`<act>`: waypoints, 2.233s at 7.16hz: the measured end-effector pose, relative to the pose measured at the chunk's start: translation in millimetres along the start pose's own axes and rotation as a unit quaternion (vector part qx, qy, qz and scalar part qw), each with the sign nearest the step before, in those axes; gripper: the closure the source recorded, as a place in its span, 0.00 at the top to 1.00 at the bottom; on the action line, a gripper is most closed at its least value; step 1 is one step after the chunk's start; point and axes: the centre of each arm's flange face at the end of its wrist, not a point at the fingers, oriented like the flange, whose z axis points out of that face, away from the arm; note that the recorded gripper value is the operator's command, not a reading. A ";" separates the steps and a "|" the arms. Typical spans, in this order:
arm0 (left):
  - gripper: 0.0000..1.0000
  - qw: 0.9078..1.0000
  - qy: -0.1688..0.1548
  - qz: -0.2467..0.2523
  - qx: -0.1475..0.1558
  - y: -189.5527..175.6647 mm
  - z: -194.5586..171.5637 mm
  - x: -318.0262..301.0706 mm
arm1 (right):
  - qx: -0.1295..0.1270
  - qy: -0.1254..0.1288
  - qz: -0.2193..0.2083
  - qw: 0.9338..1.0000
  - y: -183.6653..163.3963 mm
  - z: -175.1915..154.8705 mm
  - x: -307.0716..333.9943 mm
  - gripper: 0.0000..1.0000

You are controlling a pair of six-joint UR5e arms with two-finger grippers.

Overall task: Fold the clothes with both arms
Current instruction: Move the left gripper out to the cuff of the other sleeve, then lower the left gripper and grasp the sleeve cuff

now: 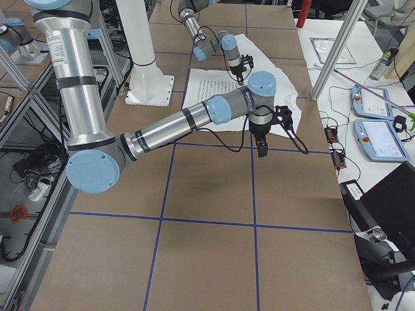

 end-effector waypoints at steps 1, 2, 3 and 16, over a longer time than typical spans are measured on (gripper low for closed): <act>0.00 1.000 -0.006 0.020 0.009 -15.7 0.1 -23.2 | 0.000 0.000 0.000 1.000 -0.2 0.0 -0.4 1.00; 0.00 0.999 -0.012 0.039 0.019 -29.7 -1.7 -50.5 | 0.000 0.000 0.000 1.000 -0.3 0.0 -0.6 1.00; 0.00 0.998 -0.018 0.052 0.027 -41.2 -3.5 -73.5 | 0.000 0.000 0.001 1.000 -0.5 -0.4 -0.9 1.00; 1.00 0.958 0.092 0.263 0.067 -43.3 -20.4 -471.1 | -0.006 0.000 0.004 1.000 5.0 5.0 2.8 1.00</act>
